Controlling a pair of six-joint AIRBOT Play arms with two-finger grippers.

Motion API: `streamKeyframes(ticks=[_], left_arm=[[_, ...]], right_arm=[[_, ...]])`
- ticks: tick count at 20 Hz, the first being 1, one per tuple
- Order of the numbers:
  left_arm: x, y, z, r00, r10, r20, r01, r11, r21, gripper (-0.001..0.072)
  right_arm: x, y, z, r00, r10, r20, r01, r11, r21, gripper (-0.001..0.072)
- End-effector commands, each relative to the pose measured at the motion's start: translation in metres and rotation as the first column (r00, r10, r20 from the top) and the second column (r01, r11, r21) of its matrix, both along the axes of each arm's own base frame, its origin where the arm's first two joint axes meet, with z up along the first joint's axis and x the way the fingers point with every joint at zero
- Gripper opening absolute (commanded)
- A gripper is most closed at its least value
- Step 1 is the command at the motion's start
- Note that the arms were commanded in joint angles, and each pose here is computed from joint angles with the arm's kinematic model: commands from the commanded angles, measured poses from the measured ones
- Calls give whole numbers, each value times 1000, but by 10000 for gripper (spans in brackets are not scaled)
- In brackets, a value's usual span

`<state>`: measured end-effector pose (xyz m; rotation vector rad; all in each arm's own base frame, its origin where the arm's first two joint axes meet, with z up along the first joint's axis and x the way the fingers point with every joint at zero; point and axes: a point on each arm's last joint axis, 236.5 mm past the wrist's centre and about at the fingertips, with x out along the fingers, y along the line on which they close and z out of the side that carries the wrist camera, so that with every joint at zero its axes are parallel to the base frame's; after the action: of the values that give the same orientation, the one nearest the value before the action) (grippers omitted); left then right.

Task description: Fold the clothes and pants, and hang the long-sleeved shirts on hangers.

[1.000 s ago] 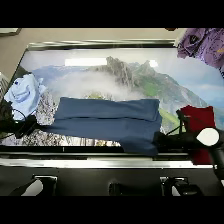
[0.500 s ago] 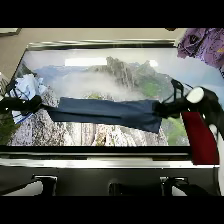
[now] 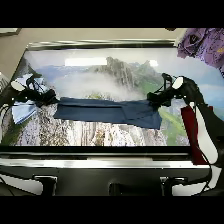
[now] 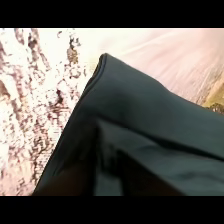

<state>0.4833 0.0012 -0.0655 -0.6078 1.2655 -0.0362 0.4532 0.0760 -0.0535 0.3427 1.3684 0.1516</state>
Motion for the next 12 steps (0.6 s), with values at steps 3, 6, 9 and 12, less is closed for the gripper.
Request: streamKeyframes(ticks=[3,6,9,12], left_arm=[[12,1,0,999,43,-11,-43,999,-10,568],[14,17,31,999,48,11,-48,999,6,580],[13,23,50,999,41,22,-41,999,5,580],[12,20,52,999,34,19,-34,999,3,580]], right_arm=[[-3,-15,16,999,6,-47,-5,1000,23,506],[-11,-73,43,999,-39,-28,40,998,38,604],[-20,-95,45,993,-111,-46,119,954,274,656],[-33,-99,22,988,-110,-104,142,915,379,675]])
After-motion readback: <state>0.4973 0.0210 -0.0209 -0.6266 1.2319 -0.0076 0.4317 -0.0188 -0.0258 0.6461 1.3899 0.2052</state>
